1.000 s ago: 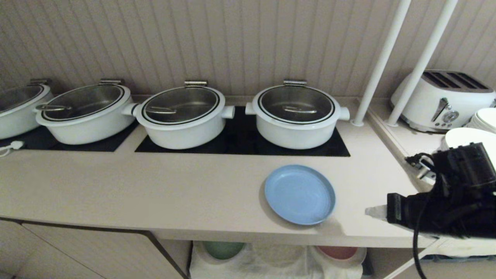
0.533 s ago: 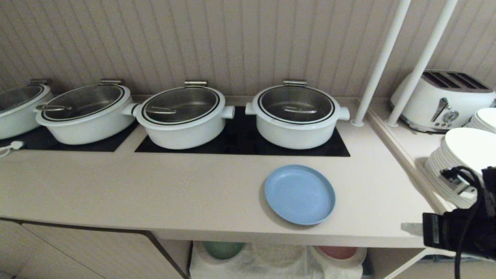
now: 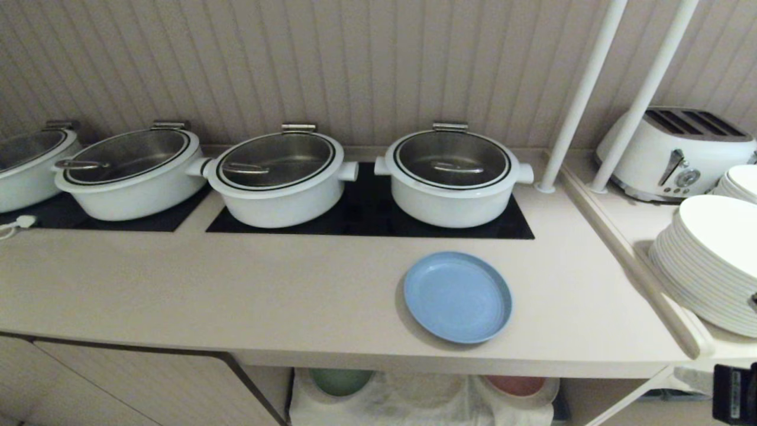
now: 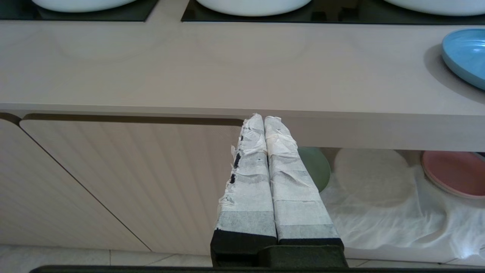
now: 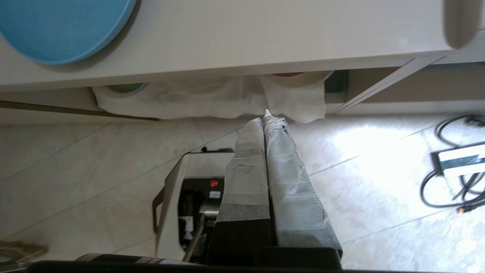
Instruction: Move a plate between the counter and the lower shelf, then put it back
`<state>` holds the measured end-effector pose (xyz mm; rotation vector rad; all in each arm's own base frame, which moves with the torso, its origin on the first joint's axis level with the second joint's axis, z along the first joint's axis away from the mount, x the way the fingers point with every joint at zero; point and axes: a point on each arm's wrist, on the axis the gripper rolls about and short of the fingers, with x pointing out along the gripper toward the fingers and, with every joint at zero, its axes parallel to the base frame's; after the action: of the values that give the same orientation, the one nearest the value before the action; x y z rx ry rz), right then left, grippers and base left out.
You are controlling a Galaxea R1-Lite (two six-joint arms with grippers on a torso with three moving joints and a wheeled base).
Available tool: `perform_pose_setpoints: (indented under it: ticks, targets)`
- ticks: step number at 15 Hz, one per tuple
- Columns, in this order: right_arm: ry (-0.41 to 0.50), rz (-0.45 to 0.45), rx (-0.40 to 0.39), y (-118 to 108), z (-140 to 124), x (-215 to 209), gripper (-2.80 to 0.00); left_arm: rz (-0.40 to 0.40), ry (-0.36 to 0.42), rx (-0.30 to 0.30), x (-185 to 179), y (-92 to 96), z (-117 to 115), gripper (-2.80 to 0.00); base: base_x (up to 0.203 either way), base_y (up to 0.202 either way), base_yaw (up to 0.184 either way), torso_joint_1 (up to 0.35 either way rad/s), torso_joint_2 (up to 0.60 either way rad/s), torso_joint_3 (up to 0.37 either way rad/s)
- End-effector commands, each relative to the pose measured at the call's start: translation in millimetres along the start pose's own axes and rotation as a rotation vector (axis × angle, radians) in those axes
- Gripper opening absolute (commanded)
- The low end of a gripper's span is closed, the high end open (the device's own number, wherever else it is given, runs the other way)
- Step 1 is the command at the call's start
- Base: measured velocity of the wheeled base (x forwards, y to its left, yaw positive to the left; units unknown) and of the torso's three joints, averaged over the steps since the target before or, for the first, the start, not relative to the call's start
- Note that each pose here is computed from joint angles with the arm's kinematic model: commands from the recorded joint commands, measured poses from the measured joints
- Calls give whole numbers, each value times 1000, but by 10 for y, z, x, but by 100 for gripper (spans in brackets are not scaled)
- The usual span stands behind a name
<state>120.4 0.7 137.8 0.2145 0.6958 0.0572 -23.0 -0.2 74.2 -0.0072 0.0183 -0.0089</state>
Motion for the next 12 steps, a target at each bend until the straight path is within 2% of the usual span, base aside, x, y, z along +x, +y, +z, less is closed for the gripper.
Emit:
perform_pose_setpoints:
  ticks: [1, 5, 8, 12]
  targets:
    - [-72, 1, -26, -3, -102, -160, -280, 0, 0, -1, 0, 0, -1, -280, 0, 0, 0, 0, 0, 0]
    - [-150, 2, -115, -16, -321, -326, -280, 0, 0, -1, 0, 0, -1, -280, 0, 0, 0, 0, 0, 0]
    - [-218, -10, -121, -25, -387, -412, -280, 0, 0, -2, 0, 0, -1, -280, 0, 0, 0, 0, 0, 0]
    - [-321, -54, -124, -59, -602, -492, -280, 0, 0, -1, 0, 0, -1, -280, 0, 0, 0, 0, 0, 0]
